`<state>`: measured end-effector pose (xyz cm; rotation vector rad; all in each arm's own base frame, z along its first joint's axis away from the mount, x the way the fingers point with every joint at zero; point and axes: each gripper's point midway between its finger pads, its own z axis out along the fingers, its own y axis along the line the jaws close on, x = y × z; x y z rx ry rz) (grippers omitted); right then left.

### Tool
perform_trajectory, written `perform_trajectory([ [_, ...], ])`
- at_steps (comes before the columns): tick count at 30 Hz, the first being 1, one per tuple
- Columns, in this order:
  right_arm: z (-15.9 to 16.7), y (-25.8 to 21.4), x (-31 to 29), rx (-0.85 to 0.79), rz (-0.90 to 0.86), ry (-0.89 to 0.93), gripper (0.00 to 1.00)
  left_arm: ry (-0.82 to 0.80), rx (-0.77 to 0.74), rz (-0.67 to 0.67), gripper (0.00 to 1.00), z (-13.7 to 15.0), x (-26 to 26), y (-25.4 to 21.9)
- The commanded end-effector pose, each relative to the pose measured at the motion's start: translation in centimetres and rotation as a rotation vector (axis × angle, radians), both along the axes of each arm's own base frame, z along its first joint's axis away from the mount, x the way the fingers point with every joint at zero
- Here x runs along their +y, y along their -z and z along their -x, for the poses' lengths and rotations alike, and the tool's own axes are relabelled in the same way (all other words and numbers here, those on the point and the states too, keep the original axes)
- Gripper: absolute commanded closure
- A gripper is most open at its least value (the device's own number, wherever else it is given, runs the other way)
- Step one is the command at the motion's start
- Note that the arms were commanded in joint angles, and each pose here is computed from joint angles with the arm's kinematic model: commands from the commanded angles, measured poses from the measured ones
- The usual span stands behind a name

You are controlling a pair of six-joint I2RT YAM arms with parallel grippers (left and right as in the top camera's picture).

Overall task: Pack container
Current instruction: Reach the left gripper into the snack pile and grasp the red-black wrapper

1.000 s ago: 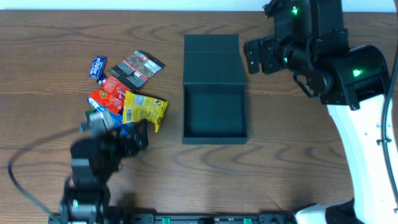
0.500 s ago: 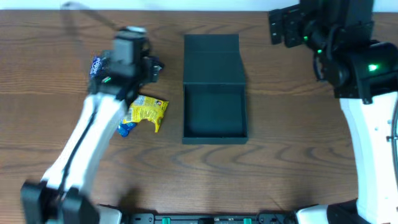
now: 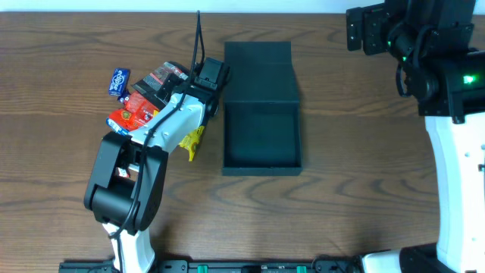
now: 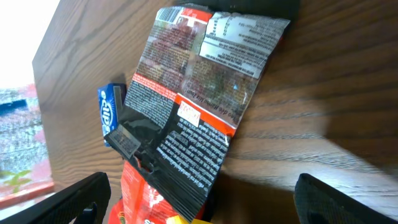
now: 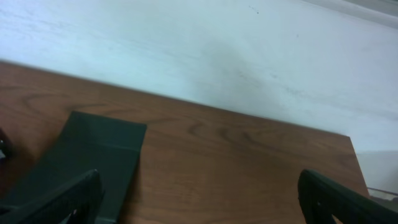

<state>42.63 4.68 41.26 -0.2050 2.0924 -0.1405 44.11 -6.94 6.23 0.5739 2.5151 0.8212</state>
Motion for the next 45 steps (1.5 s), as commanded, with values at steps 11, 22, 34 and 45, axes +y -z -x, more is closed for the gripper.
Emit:
perform_trajectory([
  [11, 0.0, -0.4, -0.4, -0.009, -0.007, 0.018, 0.01, -0.047, 0.040, 0.019, 0.05, -1.3, 3.1, 2.7],
  [22, 0.0, -0.4, -0.4, -0.011, -0.019, 0.025, 0.01, -0.029, 0.006, 0.164, 0.18, -2.8, 2.5, 3.1],
  [34, -0.1, -0.7, -0.4, -0.022, -0.021, 0.025, 0.01, 0.002, 0.015, 0.061, 0.18, -3.6, 3.0, 5.3],
  [45, -0.4, -1.1, -0.4, -0.043, -0.045, 0.036, 0.01, 0.011, -0.021, 0.026, 0.54, -4.6, 3.0, 5.5],
])
